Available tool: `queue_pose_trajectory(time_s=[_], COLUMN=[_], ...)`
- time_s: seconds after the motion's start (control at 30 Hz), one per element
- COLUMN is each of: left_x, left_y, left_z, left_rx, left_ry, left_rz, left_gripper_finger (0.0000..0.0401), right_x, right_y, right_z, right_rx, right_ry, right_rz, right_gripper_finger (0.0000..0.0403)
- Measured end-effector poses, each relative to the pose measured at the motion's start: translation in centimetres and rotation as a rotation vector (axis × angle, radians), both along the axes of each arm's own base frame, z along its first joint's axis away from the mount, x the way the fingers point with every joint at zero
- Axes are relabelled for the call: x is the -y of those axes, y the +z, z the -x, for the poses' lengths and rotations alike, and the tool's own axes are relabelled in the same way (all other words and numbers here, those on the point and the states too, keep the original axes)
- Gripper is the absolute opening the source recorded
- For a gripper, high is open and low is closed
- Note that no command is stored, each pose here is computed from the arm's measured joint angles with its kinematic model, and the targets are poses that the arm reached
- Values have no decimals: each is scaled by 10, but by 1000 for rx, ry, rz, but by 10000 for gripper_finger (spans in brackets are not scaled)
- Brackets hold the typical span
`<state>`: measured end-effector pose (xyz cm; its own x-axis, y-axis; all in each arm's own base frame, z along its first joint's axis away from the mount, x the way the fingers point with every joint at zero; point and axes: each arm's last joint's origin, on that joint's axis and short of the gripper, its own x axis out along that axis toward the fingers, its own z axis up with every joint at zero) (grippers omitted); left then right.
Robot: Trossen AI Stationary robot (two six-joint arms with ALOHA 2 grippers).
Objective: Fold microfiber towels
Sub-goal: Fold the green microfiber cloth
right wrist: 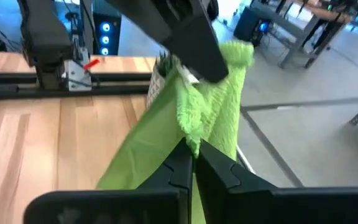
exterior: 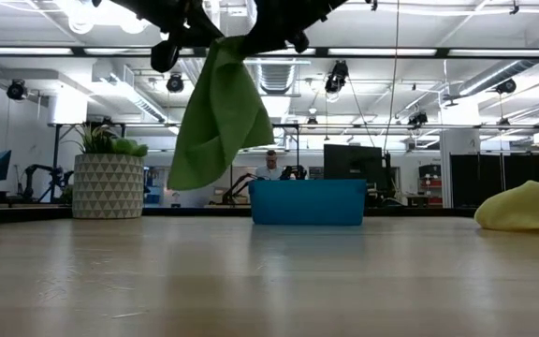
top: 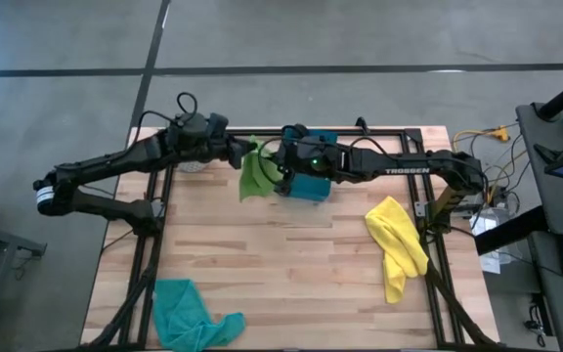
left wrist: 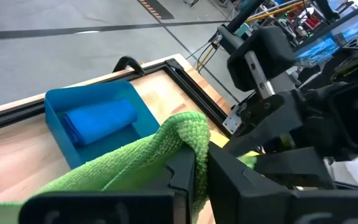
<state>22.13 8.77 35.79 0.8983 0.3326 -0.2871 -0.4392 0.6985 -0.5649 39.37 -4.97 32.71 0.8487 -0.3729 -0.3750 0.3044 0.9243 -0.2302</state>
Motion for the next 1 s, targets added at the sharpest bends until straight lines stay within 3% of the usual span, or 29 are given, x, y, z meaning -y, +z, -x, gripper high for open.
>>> queue_pose_trajectory(time_s=[0.3, 0.5, 0.67, 0.83, 1.0], left_x=[0, 2, 7, 13, 18], left_y=[1, 1, 0, -6, -9], left_z=[1, 1, 8, 25, 41], left_rx=[8, 3, -36, -166, -254], left_ry=[0, -44, -113, -145, -113], left_rz=[-4, 5, 21, 9, -8], left_gripper_finger=[17, 11, 3, 1, 1], right_x=[-2, -2, -3, -7, -10], right_y=[-9, 1, 18, 32, 39], right_z=[6, 19, 46, 80, 110], right_rx=[-108, -125, -172, -240, -269], right_ry=[-17, -49, -109, -136, -171], right_rz=[-44, -45, -58, -108, -159], right_gripper_finger=[9, 9, 9, 9, 9])
